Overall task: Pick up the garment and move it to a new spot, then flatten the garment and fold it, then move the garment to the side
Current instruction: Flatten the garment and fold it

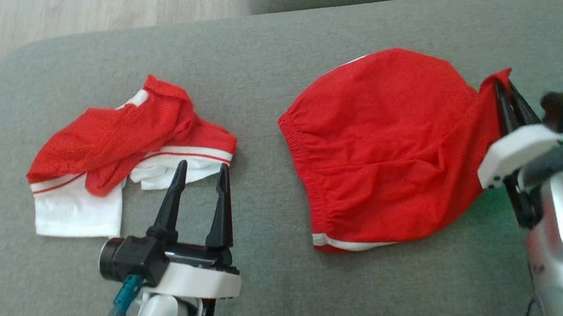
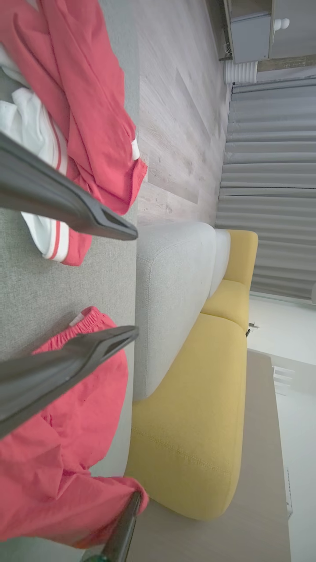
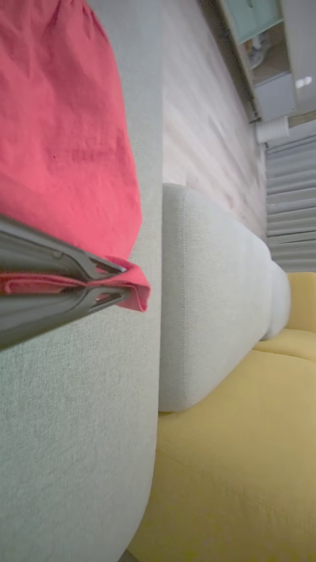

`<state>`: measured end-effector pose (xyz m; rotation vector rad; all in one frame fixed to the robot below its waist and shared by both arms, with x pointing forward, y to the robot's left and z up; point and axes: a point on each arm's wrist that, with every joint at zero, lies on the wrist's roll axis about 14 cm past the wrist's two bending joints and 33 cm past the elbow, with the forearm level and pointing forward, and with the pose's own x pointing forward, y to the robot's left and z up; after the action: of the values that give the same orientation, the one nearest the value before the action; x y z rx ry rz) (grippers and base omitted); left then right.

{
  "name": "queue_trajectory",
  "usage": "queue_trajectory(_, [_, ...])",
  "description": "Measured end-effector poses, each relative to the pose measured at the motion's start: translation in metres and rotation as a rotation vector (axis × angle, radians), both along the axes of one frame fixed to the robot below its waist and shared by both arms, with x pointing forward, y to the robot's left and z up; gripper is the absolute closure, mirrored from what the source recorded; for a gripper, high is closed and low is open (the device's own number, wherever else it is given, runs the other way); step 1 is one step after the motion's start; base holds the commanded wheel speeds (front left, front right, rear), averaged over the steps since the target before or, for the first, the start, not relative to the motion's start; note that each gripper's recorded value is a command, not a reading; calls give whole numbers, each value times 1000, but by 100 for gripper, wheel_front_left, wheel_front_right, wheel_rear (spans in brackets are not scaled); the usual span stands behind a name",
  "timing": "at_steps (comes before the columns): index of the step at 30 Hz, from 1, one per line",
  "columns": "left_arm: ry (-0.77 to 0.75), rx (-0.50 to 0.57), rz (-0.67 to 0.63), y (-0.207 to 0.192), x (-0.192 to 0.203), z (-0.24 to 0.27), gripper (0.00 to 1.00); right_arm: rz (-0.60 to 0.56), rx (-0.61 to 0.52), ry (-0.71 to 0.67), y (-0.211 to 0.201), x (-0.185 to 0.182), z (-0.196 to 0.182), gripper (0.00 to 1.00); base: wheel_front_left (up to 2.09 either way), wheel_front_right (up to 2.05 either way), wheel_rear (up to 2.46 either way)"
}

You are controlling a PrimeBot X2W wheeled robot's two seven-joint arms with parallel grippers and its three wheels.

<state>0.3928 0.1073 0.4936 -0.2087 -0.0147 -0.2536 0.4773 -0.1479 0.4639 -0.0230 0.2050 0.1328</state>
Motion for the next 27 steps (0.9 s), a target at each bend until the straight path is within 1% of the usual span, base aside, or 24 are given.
queue_trajectory(4, [12,8,11,5,1,-4,0,20,-81,100,7,18,-20,100,0,0,0])
queue_trajectory(7, [12,15,26,10,3,-4,0,29,-101,175,12,28,-38,100,0,0,0])
queue_trajectory(12, [36,23,51,20,3,-12,0,65,-137,260,28,42,-62,100,0,0,0])
queue_trajectory(13, [42,24,56,22,3,-14,0,74,-140,274,32,45,-67,13,0,0,0])
queue_trajectory(14, [48,25,61,24,3,-16,0,89,-155,287,36,46,-71,0,0,0,0])
queue_trajectory(17, [58,25,67,25,3,-19,0,113,-181,290,41,47,-78,0,0,0,0])
queue_trajectory(21, [46,21,50,19,7,-16,0,102,-176,264,33,43,-76,0,0,0,0])
queue_trajectory(24, [31,15,28,11,9,-11,0,81,-141,226,25,39,-69,0,0,0,0])
queue_trajectory(27, [11,9,8,4,11,-4,0,62,-105,153,18,36,-53,0,0,0,0])
